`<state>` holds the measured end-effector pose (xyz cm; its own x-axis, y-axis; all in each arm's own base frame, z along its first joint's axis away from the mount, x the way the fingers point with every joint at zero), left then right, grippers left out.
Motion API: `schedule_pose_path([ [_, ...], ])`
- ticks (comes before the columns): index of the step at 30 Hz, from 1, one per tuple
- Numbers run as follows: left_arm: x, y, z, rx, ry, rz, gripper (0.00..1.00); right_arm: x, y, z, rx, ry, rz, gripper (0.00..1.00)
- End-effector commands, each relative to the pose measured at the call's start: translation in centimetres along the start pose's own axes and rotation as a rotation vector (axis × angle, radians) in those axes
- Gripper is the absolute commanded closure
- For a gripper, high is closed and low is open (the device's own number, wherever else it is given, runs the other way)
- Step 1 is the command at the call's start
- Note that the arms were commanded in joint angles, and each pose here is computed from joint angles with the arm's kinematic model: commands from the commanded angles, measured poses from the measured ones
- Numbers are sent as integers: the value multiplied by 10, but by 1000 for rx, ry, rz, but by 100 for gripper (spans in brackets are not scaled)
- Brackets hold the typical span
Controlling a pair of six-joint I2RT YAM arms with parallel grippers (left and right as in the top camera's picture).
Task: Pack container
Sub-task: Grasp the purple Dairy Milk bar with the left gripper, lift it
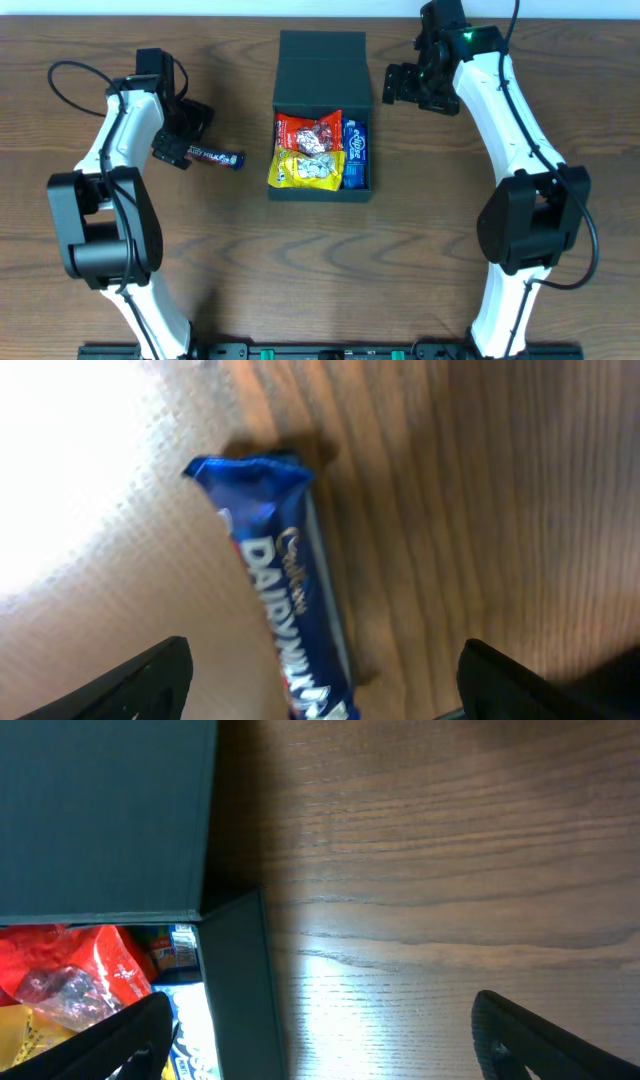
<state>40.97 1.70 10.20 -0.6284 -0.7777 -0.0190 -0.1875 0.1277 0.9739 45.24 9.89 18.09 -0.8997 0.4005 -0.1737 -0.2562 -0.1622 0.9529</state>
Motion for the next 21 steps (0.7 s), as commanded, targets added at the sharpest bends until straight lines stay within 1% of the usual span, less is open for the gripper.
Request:
schedule_pose_path([
  [1,-1,-21,7,-51,25,12,14,-6,20,3,-24,-6,-49,6],
  [6,1,-40,12,-83,40,51,17,-5,20,3,-21,-1,-45,6],
  [9,0,-43,13,-85,39,46,20,-5,20,2,-20,8,-43,6],
  [11,-3,-43,11,-77,37,30,27,-5,20,2,-20,15,-44,6],
  [13,-3,-44,11,-83,36,25,31,-5,20,2,-20,15,-44,6],
  [18,-2,-47,14,-95,38,36,47,-5,20,2,-20,28,-44,6],
  [21,-2,-47,14,-95,37,37,53,-6,20,2,-17,58,-50,5],
])
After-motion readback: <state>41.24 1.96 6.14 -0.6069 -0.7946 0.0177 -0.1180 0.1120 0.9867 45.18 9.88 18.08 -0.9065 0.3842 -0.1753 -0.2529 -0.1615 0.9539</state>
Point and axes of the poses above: each gripper's point midway between its finger pads, its own y axis back along the fingers, its own z axis along the line the jaws close on, x = y × z, the point moved 6 cm from there along y, back along the fingers, and after that the axes turned 14 degrees about -y, right-handed, at the moved point
